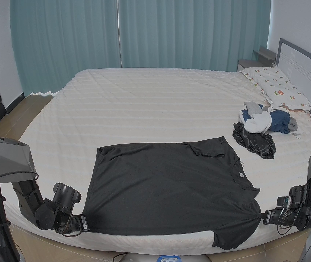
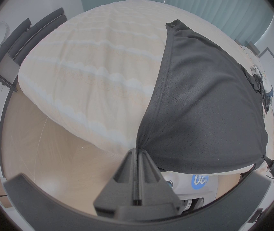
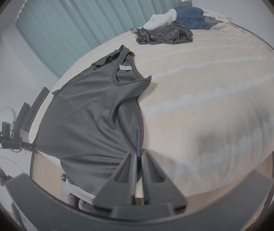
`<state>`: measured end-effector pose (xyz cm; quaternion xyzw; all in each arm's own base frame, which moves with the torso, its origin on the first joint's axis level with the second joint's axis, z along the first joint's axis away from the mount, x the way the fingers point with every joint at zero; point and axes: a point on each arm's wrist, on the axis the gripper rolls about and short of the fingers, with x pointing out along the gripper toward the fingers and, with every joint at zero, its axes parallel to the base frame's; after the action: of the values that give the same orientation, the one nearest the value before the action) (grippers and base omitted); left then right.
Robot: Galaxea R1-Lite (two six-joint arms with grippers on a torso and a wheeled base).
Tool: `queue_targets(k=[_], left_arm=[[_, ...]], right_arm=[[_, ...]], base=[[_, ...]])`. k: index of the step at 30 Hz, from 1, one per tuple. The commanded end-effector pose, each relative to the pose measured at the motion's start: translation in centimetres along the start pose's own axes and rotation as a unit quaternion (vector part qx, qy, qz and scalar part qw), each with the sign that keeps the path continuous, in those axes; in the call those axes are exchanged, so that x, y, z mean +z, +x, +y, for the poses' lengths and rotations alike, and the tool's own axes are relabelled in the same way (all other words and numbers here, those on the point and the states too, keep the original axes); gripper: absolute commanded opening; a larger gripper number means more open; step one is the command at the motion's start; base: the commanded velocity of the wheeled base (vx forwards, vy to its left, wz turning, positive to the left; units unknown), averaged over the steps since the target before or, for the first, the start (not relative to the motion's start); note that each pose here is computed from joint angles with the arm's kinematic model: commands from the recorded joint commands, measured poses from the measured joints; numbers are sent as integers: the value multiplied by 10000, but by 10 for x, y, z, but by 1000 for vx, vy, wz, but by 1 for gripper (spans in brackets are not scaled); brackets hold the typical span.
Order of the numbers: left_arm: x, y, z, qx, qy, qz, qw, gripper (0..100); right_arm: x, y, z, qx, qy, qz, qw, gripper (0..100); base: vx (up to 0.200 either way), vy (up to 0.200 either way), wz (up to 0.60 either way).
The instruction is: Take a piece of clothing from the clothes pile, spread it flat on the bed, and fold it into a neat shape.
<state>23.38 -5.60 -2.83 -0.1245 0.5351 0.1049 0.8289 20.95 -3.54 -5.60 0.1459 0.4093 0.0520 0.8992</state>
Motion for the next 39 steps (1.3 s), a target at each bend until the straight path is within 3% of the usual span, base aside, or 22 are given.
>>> queue_targets(k=[1, 8, 12, 17, 21, 27, 32, 39], left_arm=[[1, 1, -1, -5, -2, -8, 10000, 100], [7, -2, -2, -77, -112, -144, 9998, 100], [22, -22, 1, -383, -319, -498, 9975, 100], [41, -43, 3, -953, -631, -822, 9900, 100], [51, -42, 4, -1102, -1009, -835, 9852, 100], [57, -38, 7, -1335, -1119, -688, 9823, 100], [55, -32, 7, -1509, -1123, -490, 9809, 100], [56, -27, 8, -1668, -1238, -300, 9777, 100]], right_arm=[[-4, 2, 0, 8, 16, 110, 9999, 100], [8, -4, 1, 61, 35, -247, 9997, 100], [32, -14, 7, 200, 536, -857, 9947, 100], [50, -16, 20, 525, 975, -1247, 9860, 100], [59, -12, 33, 782, 1267, -1358, 9795, 100], [69, 2, 56, 1217, 1521, -1378, 9711, 100], [77, 33, 94, 1620, 1847, -1320, 9603, 100], [92, 77, 125, 1574, 1877, -1137, 9628, 100]], base=[[0, 0, 0], [0, 0, 0], [0, 0, 0], [0, 0, 0], [200, 0, 0], [167, 0, 0], [0, 0, 0], [0, 0, 0]])
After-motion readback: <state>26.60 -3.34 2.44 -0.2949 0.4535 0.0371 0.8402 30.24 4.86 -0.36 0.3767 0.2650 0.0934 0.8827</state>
